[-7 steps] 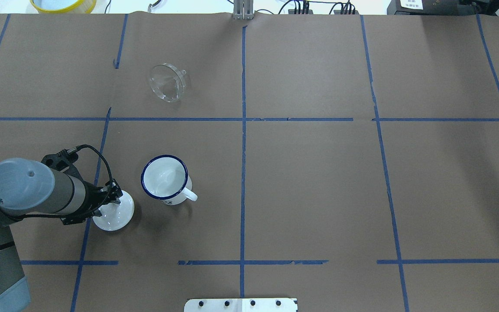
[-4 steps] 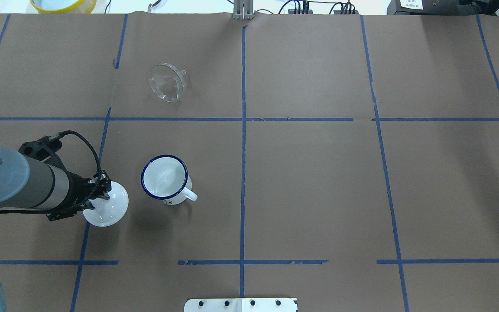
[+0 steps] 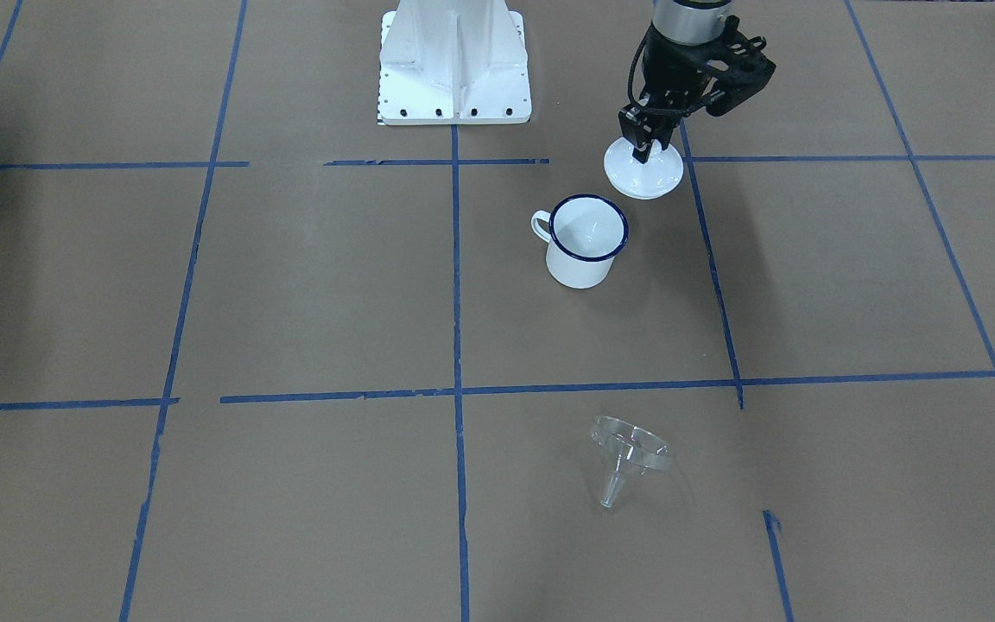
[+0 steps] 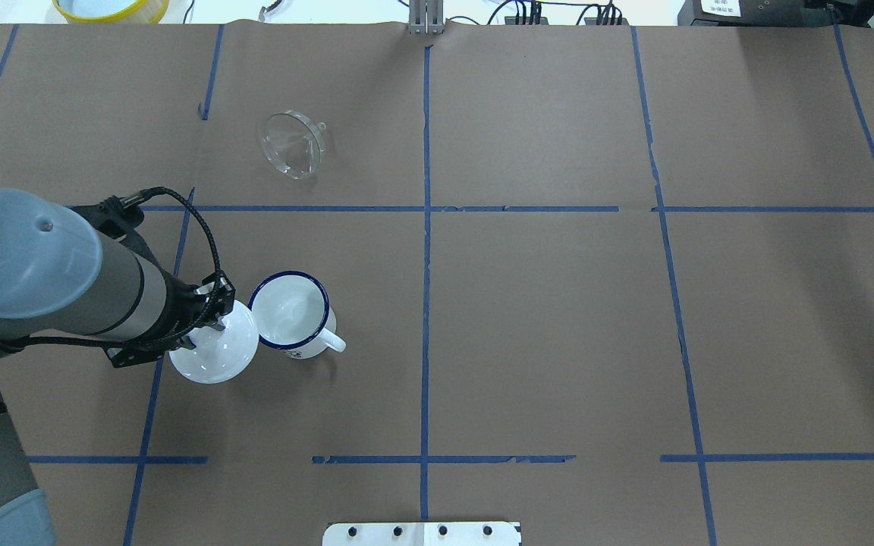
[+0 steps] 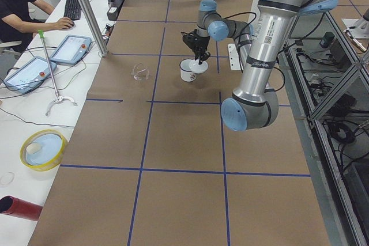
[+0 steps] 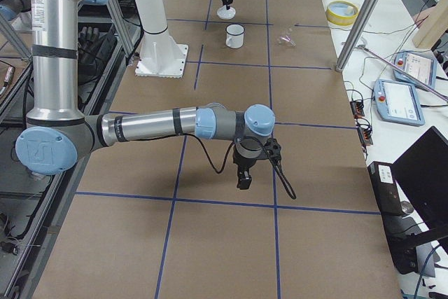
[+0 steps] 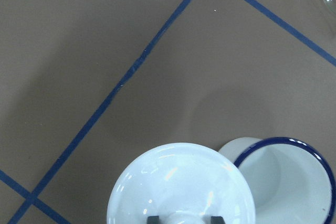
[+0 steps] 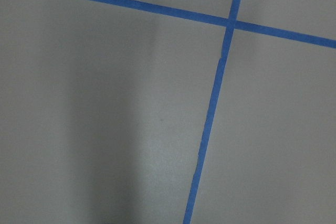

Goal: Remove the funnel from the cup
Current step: 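Grasp the white lid with the left gripper and lift it, then place the white lid onto the mug's opening with the left gripper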

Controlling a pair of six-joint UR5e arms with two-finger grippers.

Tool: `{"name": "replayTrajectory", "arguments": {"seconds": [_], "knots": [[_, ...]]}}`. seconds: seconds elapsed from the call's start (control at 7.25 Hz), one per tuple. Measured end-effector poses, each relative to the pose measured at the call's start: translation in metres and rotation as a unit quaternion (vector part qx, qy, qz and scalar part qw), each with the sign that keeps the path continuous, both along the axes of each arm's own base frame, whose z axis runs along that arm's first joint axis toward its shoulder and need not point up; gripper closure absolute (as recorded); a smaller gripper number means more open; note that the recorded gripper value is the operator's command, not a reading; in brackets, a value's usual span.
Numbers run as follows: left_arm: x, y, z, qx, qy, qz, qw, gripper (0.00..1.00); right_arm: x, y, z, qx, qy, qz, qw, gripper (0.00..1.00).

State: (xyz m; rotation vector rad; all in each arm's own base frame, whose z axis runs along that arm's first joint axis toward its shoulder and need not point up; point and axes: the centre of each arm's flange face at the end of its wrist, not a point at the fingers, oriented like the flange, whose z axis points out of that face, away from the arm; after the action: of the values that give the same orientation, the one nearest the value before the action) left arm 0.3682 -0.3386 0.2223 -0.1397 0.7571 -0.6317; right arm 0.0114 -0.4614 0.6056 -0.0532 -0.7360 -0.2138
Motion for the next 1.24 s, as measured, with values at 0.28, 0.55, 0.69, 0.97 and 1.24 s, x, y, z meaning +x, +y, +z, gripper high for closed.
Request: {"name": "replayTrajectory", "arguments": {"seconds": [0.28, 0.55, 0.69, 0.97, 1.24], "knots": [[0.036, -0.021, -0.017, 0.002, -0.009, 0.010, 0.9999, 1.00, 0.000, 0.000, 0.000, 0.000, 0.000, 0.000, 1.0000, 0.00], [0.057, -0.042, -0.016, 0.016, -0.002, 0.013, 0.9998, 1.00, 0.000, 0.000, 0.000, 0.000, 0.000, 0.000, 1.0000, 0.00], [0.064, -0.050, -0.013, 0.019, 0.004, 0.012, 0.9997, 1.00, 0.000, 0.000, 0.000, 0.000, 0.000, 0.000, 1.0000, 0.00], [0.072, -0.059, -0.006, 0.018, 0.008, 0.014, 0.9997, 1.00, 0.000, 0.000, 0.000, 0.000, 0.000, 0.000, 1.0000, 0.00], [0.074, -0.059, -0.005, 0.016, 0.010, 0.017, 0.9997, 0.69, 0.000, 0.000, 0.000, 0.000, 0.000, 0.000, 1.0000, 0.00]]}}
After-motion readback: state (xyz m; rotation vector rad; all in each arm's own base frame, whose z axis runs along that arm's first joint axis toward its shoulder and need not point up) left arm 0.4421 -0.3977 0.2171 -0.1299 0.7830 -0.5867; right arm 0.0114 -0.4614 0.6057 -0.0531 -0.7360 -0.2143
